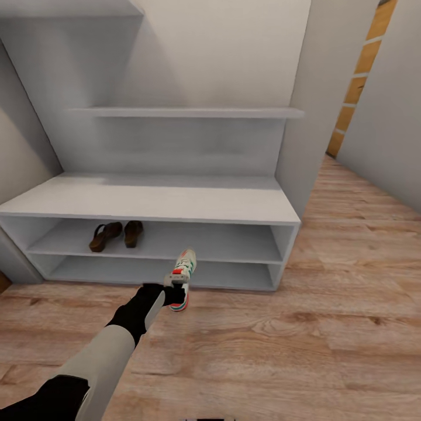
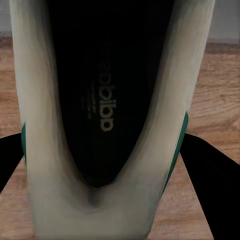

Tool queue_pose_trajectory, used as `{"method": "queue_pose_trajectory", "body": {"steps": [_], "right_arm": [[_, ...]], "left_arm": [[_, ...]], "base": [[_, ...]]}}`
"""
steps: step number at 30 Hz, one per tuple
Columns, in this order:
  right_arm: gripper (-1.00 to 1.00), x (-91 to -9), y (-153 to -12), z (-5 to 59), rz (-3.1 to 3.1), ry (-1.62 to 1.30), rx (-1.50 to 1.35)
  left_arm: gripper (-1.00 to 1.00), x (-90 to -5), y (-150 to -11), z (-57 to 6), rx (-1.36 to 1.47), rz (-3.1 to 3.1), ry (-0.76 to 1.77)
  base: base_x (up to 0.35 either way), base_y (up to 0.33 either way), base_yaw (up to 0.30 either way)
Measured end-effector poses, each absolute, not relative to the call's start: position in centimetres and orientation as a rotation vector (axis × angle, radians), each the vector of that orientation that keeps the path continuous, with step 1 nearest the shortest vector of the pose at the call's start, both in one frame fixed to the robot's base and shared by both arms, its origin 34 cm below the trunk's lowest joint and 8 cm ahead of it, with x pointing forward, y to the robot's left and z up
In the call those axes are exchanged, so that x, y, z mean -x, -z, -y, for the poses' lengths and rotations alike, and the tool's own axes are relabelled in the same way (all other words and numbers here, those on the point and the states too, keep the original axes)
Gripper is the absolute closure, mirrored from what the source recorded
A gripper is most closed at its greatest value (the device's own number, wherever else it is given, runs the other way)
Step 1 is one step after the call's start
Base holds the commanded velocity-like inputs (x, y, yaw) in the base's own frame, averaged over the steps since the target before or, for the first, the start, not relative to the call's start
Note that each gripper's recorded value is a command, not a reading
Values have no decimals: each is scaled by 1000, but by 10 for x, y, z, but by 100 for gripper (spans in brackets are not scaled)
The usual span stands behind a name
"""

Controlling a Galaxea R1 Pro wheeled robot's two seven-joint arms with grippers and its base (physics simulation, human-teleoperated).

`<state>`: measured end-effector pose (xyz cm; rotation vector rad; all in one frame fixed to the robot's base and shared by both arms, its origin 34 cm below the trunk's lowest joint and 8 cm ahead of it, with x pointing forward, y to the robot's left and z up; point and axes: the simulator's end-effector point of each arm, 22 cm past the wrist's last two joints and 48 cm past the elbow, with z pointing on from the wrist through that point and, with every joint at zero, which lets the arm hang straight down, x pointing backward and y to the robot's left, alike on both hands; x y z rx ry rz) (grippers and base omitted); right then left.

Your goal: Pick up the two gym shoes and the two sandals from the corridor floor and place them onto the hallstand (shoe rack) in the corridor, making sure they are on the rack and not on the floor. Arrange them so the two gym shoes are next to each other and the two sandals are next to each other.

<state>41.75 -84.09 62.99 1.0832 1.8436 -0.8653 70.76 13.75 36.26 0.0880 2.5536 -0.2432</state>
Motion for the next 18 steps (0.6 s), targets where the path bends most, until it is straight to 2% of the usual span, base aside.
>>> {"method": "queue_pose_trajectory", "body": {"steps": [13,18], "right_arm": [[100,-417,-630,841,-1844,865,-1084],[100,-417,-630,841,-1843,865,-1084]], "left_arm": [[100,-709,-361,-152,-80,-2556,219],[100,-709,-361,-152,-80,-2556,219]], "base": [[322,169,0],[332,53,0]]}}
